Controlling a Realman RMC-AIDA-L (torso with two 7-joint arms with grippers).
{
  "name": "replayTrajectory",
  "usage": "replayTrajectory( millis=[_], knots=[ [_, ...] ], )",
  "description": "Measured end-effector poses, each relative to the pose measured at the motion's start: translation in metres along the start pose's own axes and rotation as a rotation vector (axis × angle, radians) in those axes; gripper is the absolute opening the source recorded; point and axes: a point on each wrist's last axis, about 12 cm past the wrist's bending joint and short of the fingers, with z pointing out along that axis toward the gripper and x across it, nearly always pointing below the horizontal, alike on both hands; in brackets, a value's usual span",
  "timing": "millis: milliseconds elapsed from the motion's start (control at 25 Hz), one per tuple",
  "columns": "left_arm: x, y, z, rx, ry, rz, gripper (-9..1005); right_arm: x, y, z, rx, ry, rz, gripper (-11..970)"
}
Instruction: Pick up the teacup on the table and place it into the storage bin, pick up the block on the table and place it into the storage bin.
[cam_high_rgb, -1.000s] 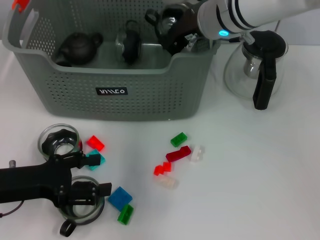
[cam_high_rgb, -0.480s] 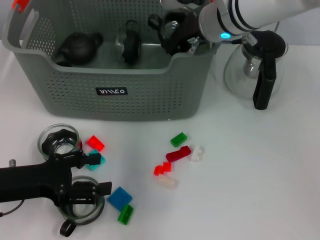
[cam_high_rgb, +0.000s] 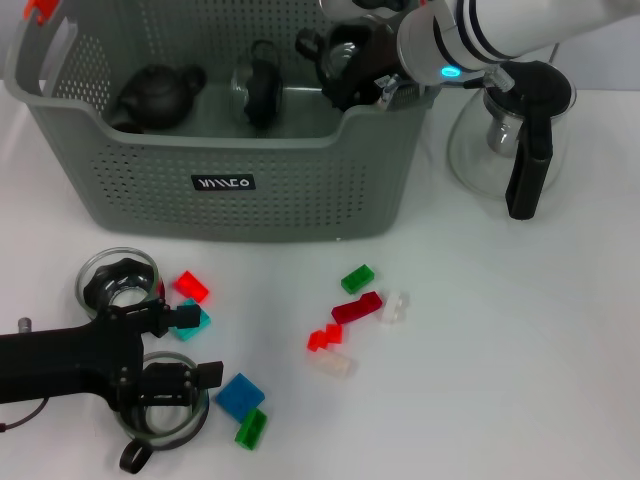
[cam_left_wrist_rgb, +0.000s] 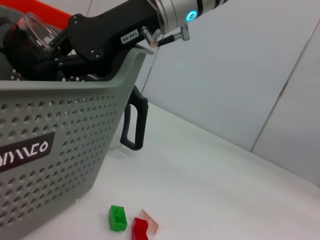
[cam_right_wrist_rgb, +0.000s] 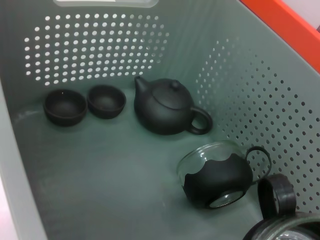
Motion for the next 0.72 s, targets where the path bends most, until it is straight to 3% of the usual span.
replayTrajectory(
  millis=[720],
  knots=[
    [0.0001,0.0000,0.0001,0.000,0.000,-0.001,905,0.0000,0.0007,0.0004,-0.001,0.000,0.000,61]
  ],
)
